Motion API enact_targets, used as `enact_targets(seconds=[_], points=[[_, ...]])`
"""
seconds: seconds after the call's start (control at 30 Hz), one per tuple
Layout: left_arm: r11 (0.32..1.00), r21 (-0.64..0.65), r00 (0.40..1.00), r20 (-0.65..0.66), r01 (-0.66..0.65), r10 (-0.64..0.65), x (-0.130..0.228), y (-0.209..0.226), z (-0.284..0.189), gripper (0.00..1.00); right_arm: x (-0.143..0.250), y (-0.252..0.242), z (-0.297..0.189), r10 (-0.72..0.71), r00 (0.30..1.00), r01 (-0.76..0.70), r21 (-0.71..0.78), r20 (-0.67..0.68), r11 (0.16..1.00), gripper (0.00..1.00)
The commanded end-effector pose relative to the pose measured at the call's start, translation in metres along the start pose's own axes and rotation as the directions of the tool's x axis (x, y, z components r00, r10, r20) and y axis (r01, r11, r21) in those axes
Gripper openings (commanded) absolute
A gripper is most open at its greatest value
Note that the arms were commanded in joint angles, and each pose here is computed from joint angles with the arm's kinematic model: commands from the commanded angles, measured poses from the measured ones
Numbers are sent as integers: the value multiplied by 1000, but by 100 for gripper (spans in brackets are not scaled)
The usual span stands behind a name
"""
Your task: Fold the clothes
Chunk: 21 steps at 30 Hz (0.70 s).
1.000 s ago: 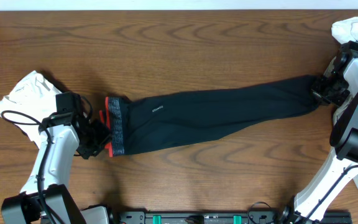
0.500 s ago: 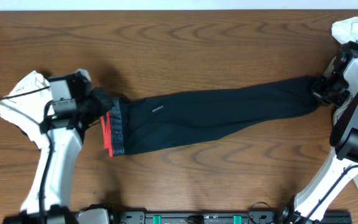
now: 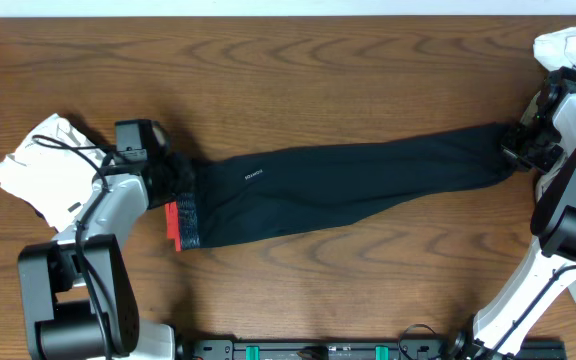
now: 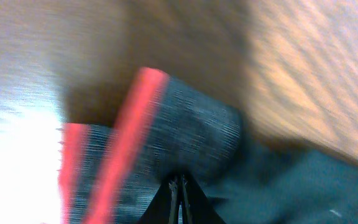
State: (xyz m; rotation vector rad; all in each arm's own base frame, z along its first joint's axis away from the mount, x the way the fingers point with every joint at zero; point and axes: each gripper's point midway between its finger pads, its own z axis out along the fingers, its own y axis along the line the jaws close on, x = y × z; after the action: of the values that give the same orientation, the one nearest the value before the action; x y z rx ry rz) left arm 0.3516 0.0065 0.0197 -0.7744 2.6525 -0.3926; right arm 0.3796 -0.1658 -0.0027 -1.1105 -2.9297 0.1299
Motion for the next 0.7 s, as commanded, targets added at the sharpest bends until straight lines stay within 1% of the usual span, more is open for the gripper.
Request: enact_targets(seconds=[0.0, 0.2, 0.47, 0.57, 0.6, 0.67], points=[[994, -99, 999, 12, 46, -45, -4, 28, 4, 6, 16, -5, 20, -25, 998, 28, 41, -65, 999, 1], [989, -128, 996, -19, 80, -83, 1, 43, 8, 6, 15, -6, 20, -22, 998, 24, 41, -65, 999, 1], [988, -134, 996, -29, 81, -86, 3, 45, 8, 6, 12, -15, 21, 1, 998, 2, 40, -65, 999, 1], [990, -115, 996, -33, 83, -87, 4, 41, 7, 6, 9, -13, 22, -5, 998, 5, -2, -63, 1000, 1], [993, -88, 996, -36, 81, -85, 3, 36, 7, 7, 7, -11, 22, -16, 998, 15, -25, -62, 1000, 1], [997, 9, 995, -59, 79, -78, 4, 17, 3, 25, 6, -11, 22, -13, 998, 10, -46, -63, 999, 1]])
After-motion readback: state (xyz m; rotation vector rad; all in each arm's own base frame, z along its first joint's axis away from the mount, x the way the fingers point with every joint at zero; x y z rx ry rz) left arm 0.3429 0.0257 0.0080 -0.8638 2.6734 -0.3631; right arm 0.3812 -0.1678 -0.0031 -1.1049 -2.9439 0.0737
